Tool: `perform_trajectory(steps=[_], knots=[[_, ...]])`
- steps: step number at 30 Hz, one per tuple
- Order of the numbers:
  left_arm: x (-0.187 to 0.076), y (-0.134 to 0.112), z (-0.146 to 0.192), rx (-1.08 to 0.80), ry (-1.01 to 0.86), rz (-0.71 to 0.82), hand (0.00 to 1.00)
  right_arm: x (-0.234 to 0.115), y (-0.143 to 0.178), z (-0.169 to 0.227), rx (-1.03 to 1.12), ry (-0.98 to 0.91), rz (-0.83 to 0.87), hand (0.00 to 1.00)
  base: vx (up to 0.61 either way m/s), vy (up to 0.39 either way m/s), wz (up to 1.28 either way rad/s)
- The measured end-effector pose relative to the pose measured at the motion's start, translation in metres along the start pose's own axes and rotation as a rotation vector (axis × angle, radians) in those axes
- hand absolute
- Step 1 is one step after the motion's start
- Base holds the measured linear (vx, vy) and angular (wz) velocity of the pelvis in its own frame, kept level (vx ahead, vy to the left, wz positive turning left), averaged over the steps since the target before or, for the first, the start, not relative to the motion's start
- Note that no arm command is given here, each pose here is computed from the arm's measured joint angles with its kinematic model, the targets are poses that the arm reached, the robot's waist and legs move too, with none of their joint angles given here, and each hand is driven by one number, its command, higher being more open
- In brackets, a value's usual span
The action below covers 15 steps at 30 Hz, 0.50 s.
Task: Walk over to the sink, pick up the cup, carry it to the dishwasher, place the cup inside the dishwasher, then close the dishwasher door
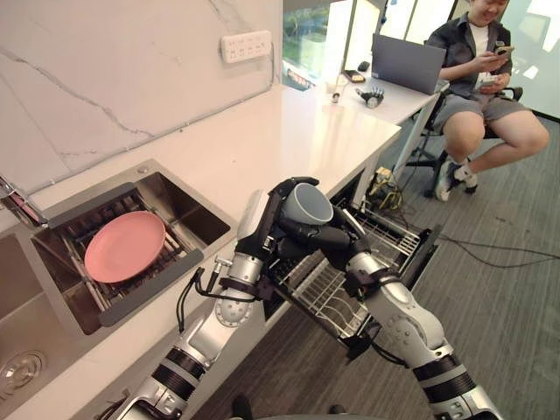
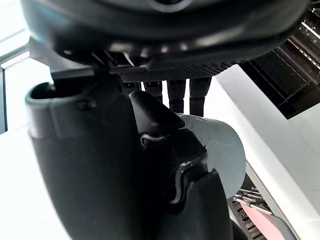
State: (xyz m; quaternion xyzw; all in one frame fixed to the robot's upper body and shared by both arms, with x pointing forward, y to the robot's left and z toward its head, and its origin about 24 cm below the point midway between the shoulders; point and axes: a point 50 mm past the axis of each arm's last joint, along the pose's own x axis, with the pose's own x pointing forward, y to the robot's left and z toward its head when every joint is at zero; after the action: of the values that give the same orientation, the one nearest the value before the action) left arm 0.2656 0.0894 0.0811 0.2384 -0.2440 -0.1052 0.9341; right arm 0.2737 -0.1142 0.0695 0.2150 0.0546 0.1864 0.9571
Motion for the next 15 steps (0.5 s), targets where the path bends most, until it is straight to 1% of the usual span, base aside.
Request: perform_trajectory(steps=[6,7,11,15], knots=[[0.003,0.002,0.002,0.004,-0.013,0.017,0.0,0.002,0.003,0.002,0.015,-0.024,-0.013,0.0,0.0,0.0,0.0],[0.004,0.002,0.002,0.005,-0.016,0.021,1.0,0.002,0.004,0.002,0.018,-0.033,-0.018,0.0,0.0,0.0,0.0],[0.005,0.003,0.004,-0.001,-0.021,0.036,1.0,0.003,0.007,0.003,0.034,-0.071,-0.047,0.0,-0.01,0.004,-0.03],[0.004,-0.001,0.005,-0.01,-0.02,0.041,1.0,0.006,0.013,0.011,0.046,-0.174,-0.135,0.0,0.0,0.0,0.0]])
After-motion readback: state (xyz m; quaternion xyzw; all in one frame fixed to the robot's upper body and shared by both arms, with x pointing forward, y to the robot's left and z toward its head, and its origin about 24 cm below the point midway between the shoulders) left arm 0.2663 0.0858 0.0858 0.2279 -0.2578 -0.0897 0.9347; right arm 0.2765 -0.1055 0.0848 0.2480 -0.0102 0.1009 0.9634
